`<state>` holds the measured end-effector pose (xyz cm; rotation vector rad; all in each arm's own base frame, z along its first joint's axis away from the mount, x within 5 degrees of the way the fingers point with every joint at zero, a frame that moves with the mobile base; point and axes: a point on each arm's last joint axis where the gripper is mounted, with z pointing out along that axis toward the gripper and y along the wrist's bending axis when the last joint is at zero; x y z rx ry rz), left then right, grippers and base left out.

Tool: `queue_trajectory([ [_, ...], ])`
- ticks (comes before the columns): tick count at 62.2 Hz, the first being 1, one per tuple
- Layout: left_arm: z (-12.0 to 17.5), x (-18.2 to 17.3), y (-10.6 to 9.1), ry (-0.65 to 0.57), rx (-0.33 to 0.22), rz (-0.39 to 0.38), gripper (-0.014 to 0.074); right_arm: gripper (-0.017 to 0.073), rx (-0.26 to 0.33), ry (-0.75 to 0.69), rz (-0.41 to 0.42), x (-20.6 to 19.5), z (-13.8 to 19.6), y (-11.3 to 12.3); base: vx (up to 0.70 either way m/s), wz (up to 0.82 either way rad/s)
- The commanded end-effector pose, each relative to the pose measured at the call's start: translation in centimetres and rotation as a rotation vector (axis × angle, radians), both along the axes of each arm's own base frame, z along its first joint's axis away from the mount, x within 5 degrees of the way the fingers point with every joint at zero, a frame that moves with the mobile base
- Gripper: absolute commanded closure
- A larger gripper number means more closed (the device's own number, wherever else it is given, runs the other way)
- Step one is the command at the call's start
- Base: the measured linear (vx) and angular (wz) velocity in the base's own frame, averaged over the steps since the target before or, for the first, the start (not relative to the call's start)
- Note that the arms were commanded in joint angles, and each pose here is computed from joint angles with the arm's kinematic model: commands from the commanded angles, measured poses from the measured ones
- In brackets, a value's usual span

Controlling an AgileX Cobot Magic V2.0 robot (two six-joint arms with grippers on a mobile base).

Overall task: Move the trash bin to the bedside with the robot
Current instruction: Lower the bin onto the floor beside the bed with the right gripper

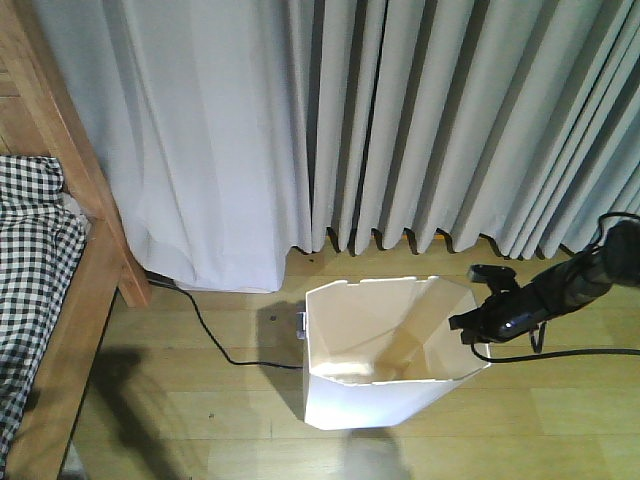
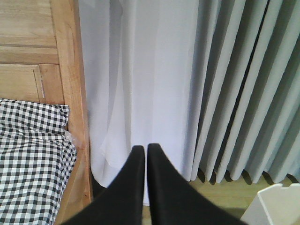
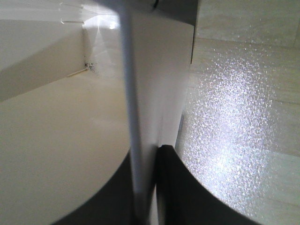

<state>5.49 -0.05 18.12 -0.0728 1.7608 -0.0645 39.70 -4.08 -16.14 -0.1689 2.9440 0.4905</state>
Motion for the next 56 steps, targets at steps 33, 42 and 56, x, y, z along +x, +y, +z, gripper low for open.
queue_trajectory([
  [33,0.3,0.0,0.0,-0.072,-0.009,0.004,0.0599,0.0522,0.075,-0.003,-0.07,3.8,0.2,2.4,0.0,0.0],
  [42,0.3,0.0,0.0,-0.072,-0.009,0.004,0.0599,0.0503,0.065,-0.008,-0.085,3.7,-0.1,2.3,0.0,0.0],
  [56,0.3,0.0,0.0,-0.072,-0.009,0.004,0.0599,0.0464,0.047,-0.009,-0.091,3.4,-1.0,2.2,0.0,0.0],
])
